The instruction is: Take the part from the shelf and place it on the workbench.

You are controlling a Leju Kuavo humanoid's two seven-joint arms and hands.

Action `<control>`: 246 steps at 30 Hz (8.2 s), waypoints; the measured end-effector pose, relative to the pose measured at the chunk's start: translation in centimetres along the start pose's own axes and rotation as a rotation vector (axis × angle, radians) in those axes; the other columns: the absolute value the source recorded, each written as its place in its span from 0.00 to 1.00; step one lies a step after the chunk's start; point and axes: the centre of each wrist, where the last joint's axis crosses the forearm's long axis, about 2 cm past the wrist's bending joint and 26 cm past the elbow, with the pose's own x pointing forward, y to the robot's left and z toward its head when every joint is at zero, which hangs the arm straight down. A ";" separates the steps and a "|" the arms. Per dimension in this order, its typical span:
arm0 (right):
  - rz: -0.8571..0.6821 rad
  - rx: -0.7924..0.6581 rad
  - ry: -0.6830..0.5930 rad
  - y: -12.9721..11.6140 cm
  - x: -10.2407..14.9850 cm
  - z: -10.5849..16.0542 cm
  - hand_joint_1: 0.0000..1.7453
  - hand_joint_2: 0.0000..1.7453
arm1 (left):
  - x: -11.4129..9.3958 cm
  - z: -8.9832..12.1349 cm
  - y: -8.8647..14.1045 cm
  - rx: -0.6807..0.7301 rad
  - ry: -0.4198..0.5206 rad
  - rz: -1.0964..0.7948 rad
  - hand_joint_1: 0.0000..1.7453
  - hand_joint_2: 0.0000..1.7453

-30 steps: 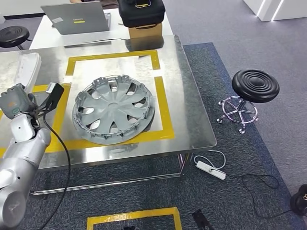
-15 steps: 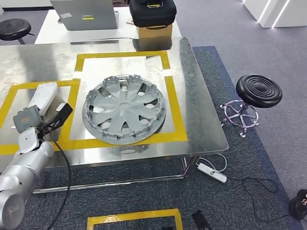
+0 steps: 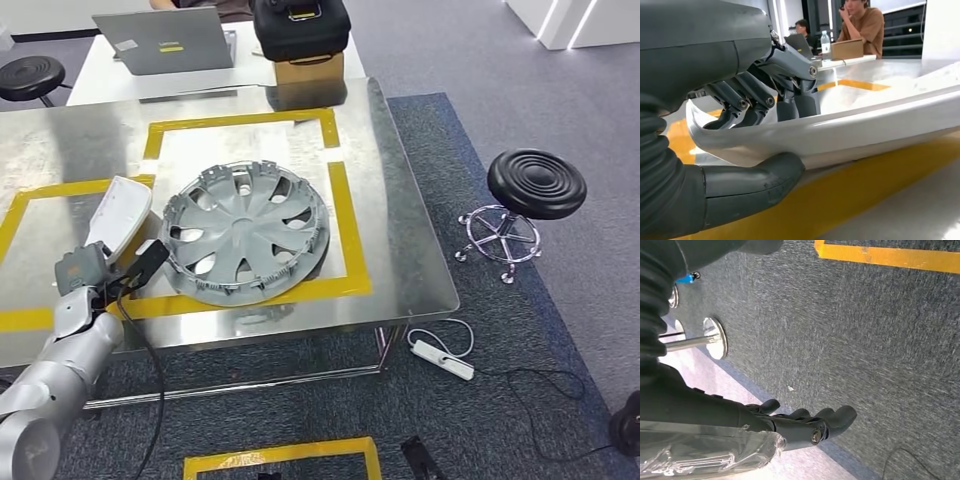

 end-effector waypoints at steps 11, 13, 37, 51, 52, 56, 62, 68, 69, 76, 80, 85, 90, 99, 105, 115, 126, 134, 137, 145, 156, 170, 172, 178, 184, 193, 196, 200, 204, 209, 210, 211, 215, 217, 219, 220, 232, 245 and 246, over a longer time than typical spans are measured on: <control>0.004 0.001 0.000 0.0 0.0 0.0 0.00 0.00 | 0.4 -0.1 0.3 0.074 0.008 0.034 0.00 1.00; 0.005 0.003 0.002 0.0 -0.1 0.0 0.00 0.00 | 0.3 0.0 0.3 0.095 0.010 0.032 0.00 1.00; 0.010 0.003 -0.012 0.1 -0.2 0.0 0.00 0.00 | 4.7 -0.1 5.1 0.370 -0.280 0.979 0.00 1.00; -0.012 0.000 -0.003 0.5 -0.9 0.1 0.00 0.00 | 13.9 10.9 11.4 0.253 -1.003 1.807 0.00 1.00; -0.014 0.001 0.000 0.5 -1.0 0.1 0.00 0.00 | 14.2 11.7 11.6 0.206 -1.066 1.852 0.00 1.00; -0.019 0.005 -0.001 0.7 -1.4 0.1 0.00 0.00 | 14.9 14.7 11.9 0.036 -1.293 2.022 0.00 0.25; -0.032 0.003 0.007 1.0 -1.9 0.2 0.00 0.00 | 14.7 18.4 10.8 0.002 -1.346 2.160 0.00 0.00; -0.045 -0.003 0.015 1.3 -2.5 0.3 0.00 0.00 | 14.9 20.8 10.2 -0.029 -1.378 2.232 0.00 0.00; -0.046 -0.003 0.018 1.3 -2.7 0.4 0.00 0.00 | 14.9 21.1 10.1 -0.042 -1.389 2.238 0.00 0.00; -0.052 0.007 0.027 1.9 -3.6 0.6 0.00 0.00 | 15.6 23.2 9.2 -0.146 -1.483 2.198 0.00 0.00; -0.054 0.007 0.018 1.8 -3.5 0.5 0.00 0.00 | 16.3 24.0 9.0 -0.194 -1.542 2.169 0.00 0.00; -0.054 0.008 0.018 1.8 -3.6 0.5 0.00 0.00 | 16.8 24.7 9.0 -0.245 -1.599 2.149 0.00 0.00; -0.055 0.008 0.020 1.8 -3.7 0.5 0.00 0.00 | 16.9 25.0 8.9 -0.274 -1.618 2.144 0.00 0.50; -0.065 0.009 0.025 1.9 -4.0 0.5 0.00 0.00 | 17.0 25.1 8.7 -0.303 -1.611 2.154 0.00 1.00; -0.073 0.010 0.029 2.0 -4.3 0.6 0.00 0.00 | 17.0 25.1 8.5 -0.315 -1.602 2.163 0.00 1.00; -0.082 0.002 0.033 1.8 -4.4 0.4 0.00 0.00 | 17.0 25.1 8.3 -0.327 -1.596 2.167 0.00 1.00; -0.086 -0.001 0.036 1.8 -4.5 0.4 0.00 0.00 | 17.0 24.9 8.2 -0.325 -1.582 2.201 0.00 1.00; -0.086 -0.002 0.040 1.8 -4.6 0.4 0.00 0.00 | 17.0 24.8 8.3 -0.321 -1.572 2.209 0.00 1.00; -0.086 -0.002 0.039 1.8 -4.6 0.4 0.00 0.00 | 17.0 24.7 8.2 -0.324 -1.564 2.208 0.00 1.00; -0.089 -0.009 0.029 1.5 -4.2 0.3 0.00 0.00 | 17.0 24.7 8.2 -0.325 -1.559 2.210 0.00 1.00; -0.089 -0.010 0.029 1.5 -4.2 0.3 0.00 0.00 | 17.0 24.6 8.1 -0.328 -1.554 2.203 0.00 1.00; -0.073 -0.005 0.019 1.7 -4.5 0.4 0.00 0.00 | 17.0 24.6 7.9 -0.325 -1.541 2.204 0.00 0.50; -0.074 -0.008 0.010 1.6 -4.2 0.3 0.00 0.00 | 17.0 24.6 7.9 -0.319 -1.535 2.204 0.00 0.00; -0.073 -0.010 -0.002 1.6 -4.3 0.4 0.00 0.00 | 16.9 24.4 7.5 -0.317 -1.455 2.191 0.00 0.00; -0.074 -0.008 0.002 1.8 -4.7 0.4 0.00 0.00 | 16.3 23.6 3.8 -0.349 -1.120 2.026 0.00 0.00; -0.052 0.036 -0.030 1.9 -4.6 0.4 0.00 0.00 | 11.8 21.7 -10.0 -0.500 -0.390 1.603 0.00 0.00; -0.050 0.058 -0.041 2.0 -4.8 0.5 0.00 0.00 | 8.9 23.1 -14.0 -0.604 -0.160 1.559 0.00 0.00; -0.064 0.070 -0.036 2.2 -5.1 0.5 0.00 0.00 | 6.0 25.6 -17.0 -0.702 0.081 1.519 0.00 0.00; -0.117 0.077 -0.026 2.0 -4.9 0.4 0.00 0.00 | 3.9 27.7 -18.7 -0.769 0.317 1.502 0.00 0.00; -0.137 0.097 -0.022 2.0 -5.0 0.4 0.00 0.00 | 1.6 30.8 -20.0 -0.854 0.513 1.461 0.00 0.00; -0.140 0.099 -0.030 1.9 -4.9 0.4 0.00 0.00 | 1.2 31.3 -20.2 -0.873 0.555 1.438 0.00 0.00; -0.143 0.102 -0.039 1.8 -4.8 0.3 0.00 0.00 | 0.8 31.9 -20.4 -0.894 0.601 1.407 0.00 0.00; -0.162 0.120 -0.063 1.8 -4.6 0.3 0.00 0.00 | -0.6 34.3 -21.0 -0.973 0.770 1.233 0.00 0.00; -0.168 0.120 -0.065 1.8 -4.6 0.3 0.00 0.00 | -0.8 34.7 -21.1 -0.985 0.804 1.156 0.00 0.00; -0.168 0.113 -0.067 1.7 -4.5 0.2 0.00 0.00 | -0.9 34.7 -21.1 -0.998 0.829 1.061 0.00 0.00; -0.165 0.107 -0.068 1.6 -4.4 0.2 0.00 0.00 | -0.9 34.8 -21.1 -1.007 0.843 0.995 0.00 0.00; -0.154 0.076 -0.067 1.5 -4.3 0.2 0.00 0.00 | -0.6 35.2 -21.0 -0.986 0.882 0.666 0.00 0.00; -0.145 0.077 0.053 1.8 -4.9 0.4 0.00 1.00 | 1.1 35.4 -20.8 -0.996 0.686 0.515 0.00 0.00; -0.146 0.077 0.055 1.9 -4.9 0.4 0.00 1.00 | 1.1 35.4 -20.8 -0.998 0.675 0.504 0.00 0.00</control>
